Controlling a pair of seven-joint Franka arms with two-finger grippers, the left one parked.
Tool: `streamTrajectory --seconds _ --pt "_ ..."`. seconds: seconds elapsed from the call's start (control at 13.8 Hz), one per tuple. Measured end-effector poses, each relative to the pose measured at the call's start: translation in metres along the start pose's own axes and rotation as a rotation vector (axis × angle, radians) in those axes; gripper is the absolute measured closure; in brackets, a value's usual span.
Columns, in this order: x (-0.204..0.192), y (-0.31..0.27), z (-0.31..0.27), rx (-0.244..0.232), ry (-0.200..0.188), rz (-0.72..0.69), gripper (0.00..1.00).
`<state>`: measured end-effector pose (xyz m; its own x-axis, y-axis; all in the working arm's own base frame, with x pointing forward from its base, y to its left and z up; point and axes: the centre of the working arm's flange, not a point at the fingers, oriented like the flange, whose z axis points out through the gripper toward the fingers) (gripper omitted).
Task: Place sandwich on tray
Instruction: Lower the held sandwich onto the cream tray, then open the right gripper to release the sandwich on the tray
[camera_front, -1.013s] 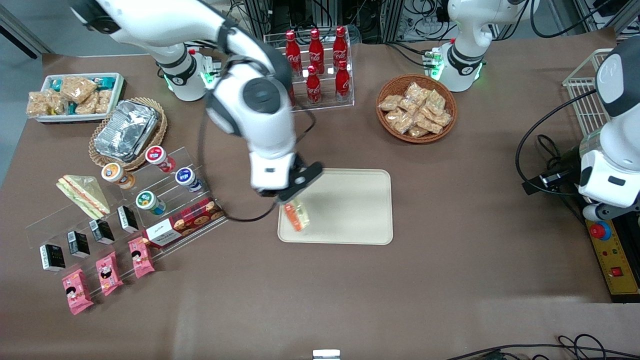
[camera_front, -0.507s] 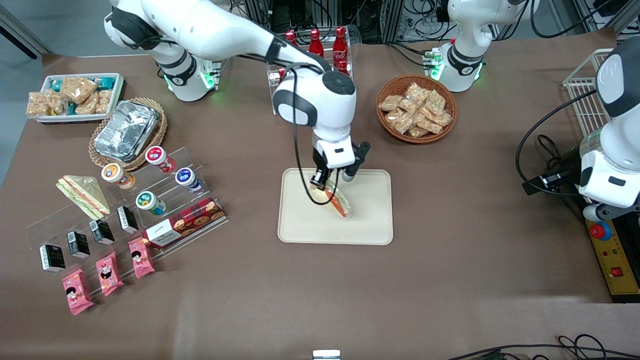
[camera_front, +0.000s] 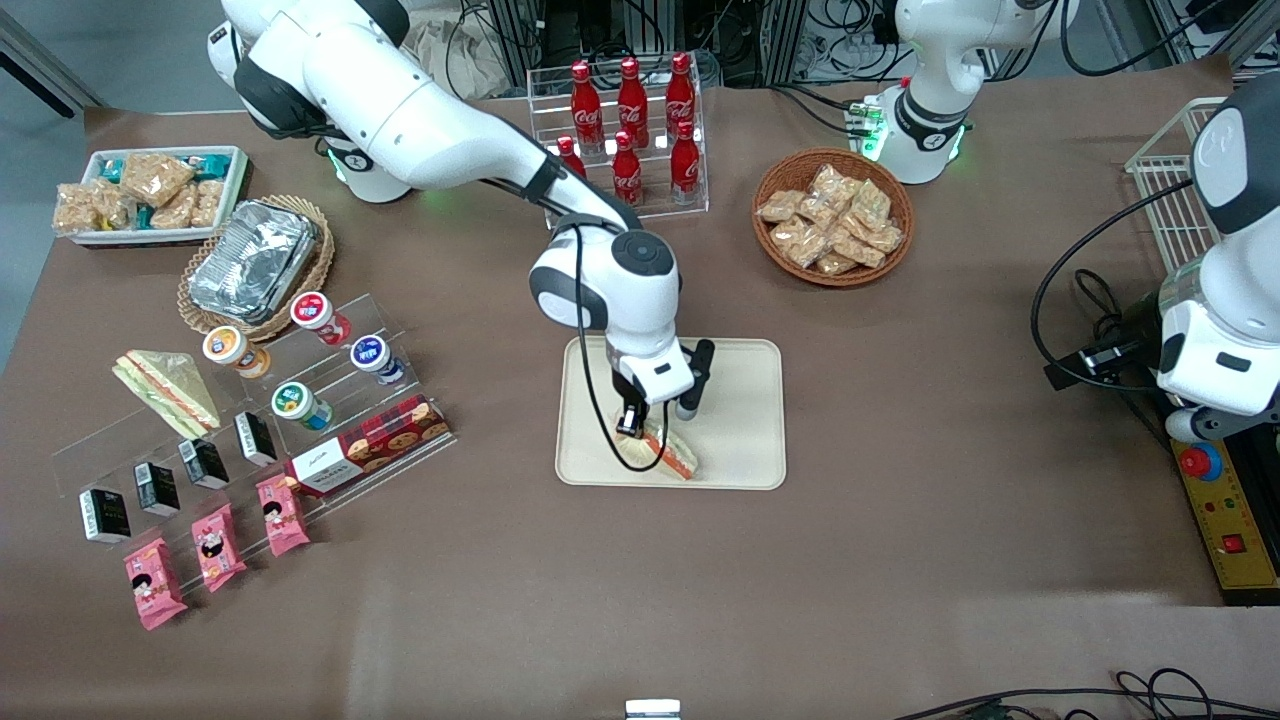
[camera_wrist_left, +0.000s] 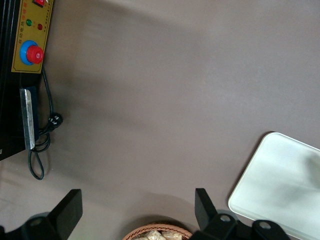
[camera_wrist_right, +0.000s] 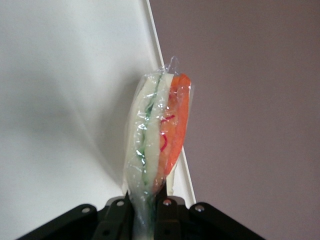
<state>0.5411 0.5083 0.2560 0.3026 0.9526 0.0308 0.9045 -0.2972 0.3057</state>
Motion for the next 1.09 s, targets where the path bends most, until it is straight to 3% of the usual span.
streamTrajectory --seconds 0.29,0.43,0.8,1.01,1.09 --pt "0.000 -0.008 0.017 0.023 -0.002 -0.016 0.84" --pt "0.000 -0.013 0.022 0.091 0.006 0.036 0.79" --pt "0.002 -0.013 0.020 0.151 0.026 0.095 0.32" --pt "0.000 0.002 0.013 0.228 0.053 0.195 0.02" --pt "-0.002 0.015 0.007 0.233 0.064 0.224 0.01"
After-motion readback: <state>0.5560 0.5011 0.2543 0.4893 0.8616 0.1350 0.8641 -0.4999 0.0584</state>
